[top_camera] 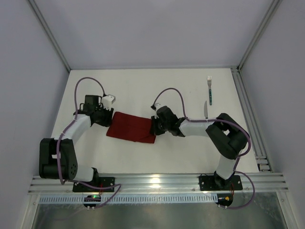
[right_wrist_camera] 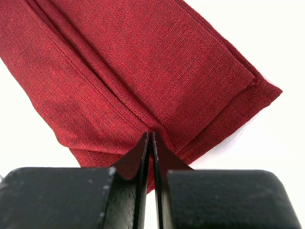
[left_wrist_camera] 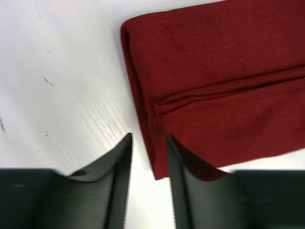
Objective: Fold the napkin into a case and place the utensils inside
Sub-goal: Fold the square-folded napkin into a folded napkin, then fold the 2/3-rectangle-folded napkin into a folded napkin.
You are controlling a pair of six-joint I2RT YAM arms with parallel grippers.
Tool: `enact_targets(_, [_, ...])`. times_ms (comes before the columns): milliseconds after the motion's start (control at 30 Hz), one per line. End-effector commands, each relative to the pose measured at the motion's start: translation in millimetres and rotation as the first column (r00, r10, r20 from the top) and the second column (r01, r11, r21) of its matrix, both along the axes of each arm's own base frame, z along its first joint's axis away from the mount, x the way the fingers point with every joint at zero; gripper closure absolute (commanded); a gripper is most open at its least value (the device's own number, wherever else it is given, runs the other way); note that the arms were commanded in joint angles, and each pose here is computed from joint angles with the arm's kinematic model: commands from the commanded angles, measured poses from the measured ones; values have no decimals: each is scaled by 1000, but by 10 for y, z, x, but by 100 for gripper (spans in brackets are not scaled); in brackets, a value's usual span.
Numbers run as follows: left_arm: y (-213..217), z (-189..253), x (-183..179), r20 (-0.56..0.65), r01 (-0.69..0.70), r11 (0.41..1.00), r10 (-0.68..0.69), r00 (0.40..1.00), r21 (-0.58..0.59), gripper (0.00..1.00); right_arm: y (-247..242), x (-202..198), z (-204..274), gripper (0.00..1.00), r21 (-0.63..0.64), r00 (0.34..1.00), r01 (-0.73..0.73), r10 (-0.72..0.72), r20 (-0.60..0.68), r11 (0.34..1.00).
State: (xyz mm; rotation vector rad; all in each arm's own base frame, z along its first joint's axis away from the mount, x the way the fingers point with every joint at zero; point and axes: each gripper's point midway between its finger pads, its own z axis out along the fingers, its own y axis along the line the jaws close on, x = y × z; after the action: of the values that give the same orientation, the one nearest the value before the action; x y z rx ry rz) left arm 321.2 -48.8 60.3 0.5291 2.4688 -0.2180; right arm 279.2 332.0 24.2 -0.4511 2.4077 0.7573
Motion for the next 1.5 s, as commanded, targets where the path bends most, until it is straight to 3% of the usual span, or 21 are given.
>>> enact_targets(0, [-208,363,-46,81,76,993,-69,994,-90,70,3,101,128,91,-15,999,-2,3,47,1000])
enact_targets(67, [-320,408,-143,109,147,989,-142,984,-34,80,4,107,165,91,-15,999,-3,3,52,1000])
enact_targets(167, [-315,192,-270,37,185,983,-185,982,9,87,26,134,229,91,-12,998,-4,4,65,1000])
enact_targets(267, [-214,-104,-274,-54,185,981,-182,982,63,88,52,151,297,91,-11,997,-8,9,80,1000])
enact_targets(500, [-215,-477,-218,-180,190,980,-176,968,62,92,222,121,668,90,25,987,-28,23,159,999])
enact_targets(733, [-245,-474,-258,-179,187,981,-177,968,41,92,811,-243,1148,90,276,976,-107,48,211,955])
enact_targets(867, [-258,-485,-271,-187,182,983,-173,967,32,91,1176,-310,1059,90,406,986,-144,95,137,903])
enact_targets(1033, [-227,-504,-284,-189,174,984,-163,968,47,91,1327,-201,669,91,379,993,-109,87,75,919])
enact_targets(1233, [-205,-512,-262,-188,156,986,-143,972,58,91,1024,-231,253,91,318,998,-35,48,-31,947])
enact_targets(1467, [-195,-517,-246,-191,158,985,-143,971,65,91,628,-362,124,91,300,996,31,-6,-84,953])
